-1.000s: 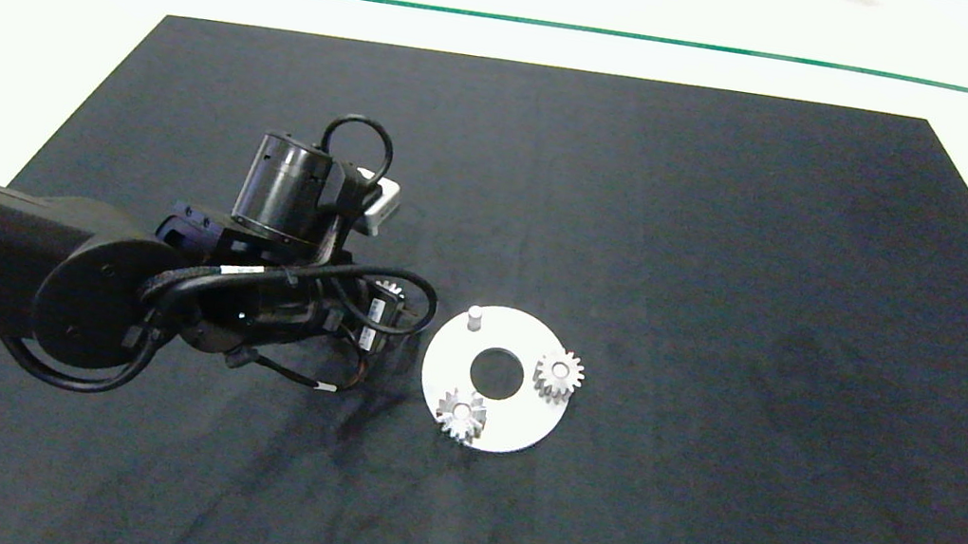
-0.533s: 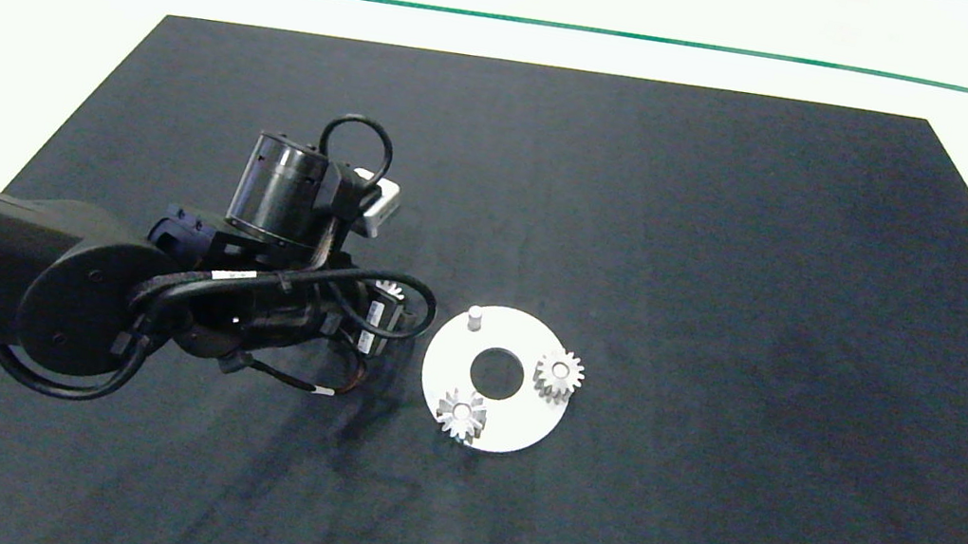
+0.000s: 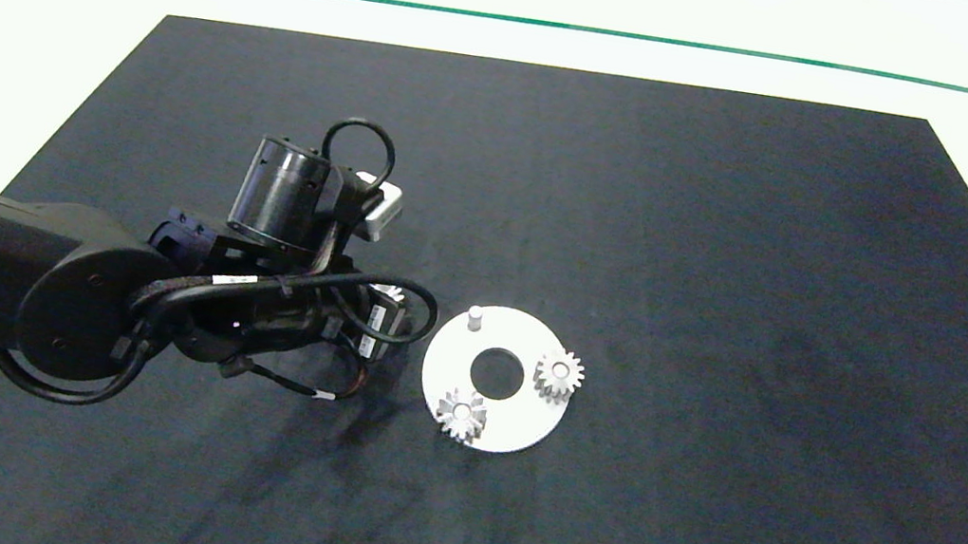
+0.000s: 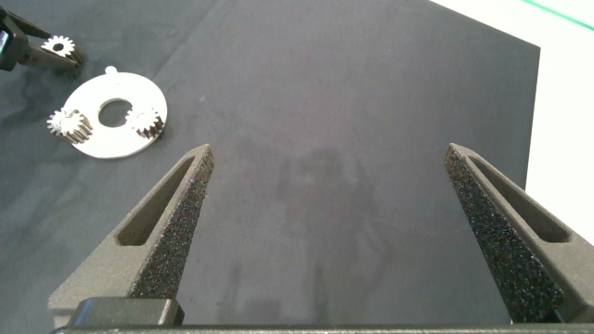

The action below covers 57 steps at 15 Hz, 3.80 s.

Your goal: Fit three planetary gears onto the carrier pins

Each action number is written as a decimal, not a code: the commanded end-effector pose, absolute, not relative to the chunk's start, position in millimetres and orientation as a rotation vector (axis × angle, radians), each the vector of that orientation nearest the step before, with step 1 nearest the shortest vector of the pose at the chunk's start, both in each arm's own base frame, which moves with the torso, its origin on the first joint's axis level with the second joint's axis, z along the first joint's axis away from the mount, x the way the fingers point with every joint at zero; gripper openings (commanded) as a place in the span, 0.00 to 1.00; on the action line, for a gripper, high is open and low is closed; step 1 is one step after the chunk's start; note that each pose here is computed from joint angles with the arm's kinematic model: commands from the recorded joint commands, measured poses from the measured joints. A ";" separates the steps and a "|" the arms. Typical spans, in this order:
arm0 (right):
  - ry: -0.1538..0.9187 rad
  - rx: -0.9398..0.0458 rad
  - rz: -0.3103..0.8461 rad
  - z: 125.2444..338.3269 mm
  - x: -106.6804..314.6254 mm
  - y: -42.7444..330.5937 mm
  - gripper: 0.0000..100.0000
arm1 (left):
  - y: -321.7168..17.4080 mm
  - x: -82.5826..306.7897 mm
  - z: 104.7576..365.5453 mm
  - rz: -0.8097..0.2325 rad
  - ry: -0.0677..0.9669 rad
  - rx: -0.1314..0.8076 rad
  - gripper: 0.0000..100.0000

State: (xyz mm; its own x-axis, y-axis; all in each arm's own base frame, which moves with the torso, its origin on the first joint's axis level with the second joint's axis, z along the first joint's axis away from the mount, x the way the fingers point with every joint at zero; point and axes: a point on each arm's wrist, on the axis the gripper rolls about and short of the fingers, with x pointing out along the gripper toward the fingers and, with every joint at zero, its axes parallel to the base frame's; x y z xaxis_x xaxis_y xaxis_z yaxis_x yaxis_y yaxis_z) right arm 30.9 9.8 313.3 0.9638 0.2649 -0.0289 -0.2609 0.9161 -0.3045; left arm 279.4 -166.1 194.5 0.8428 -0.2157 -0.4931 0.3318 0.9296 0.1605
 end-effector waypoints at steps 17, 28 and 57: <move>-0.018 -0.314 0.272 313.7 29.4 9.2 1.00 | -172.1 262.9 235.3 -0.348 0.351 0.275 0.28; -0.024 -0.313 0.271 314.0 28.1 8.7 1.00 | -235.4 248.9 248.8 -0.529 0.413 0.387 0.28; -0.044 -0.309 0.268 315.6 23.1 6.6 1.00 | -245.6 261.5 223.2 -0.458 0.430 0.415 0.28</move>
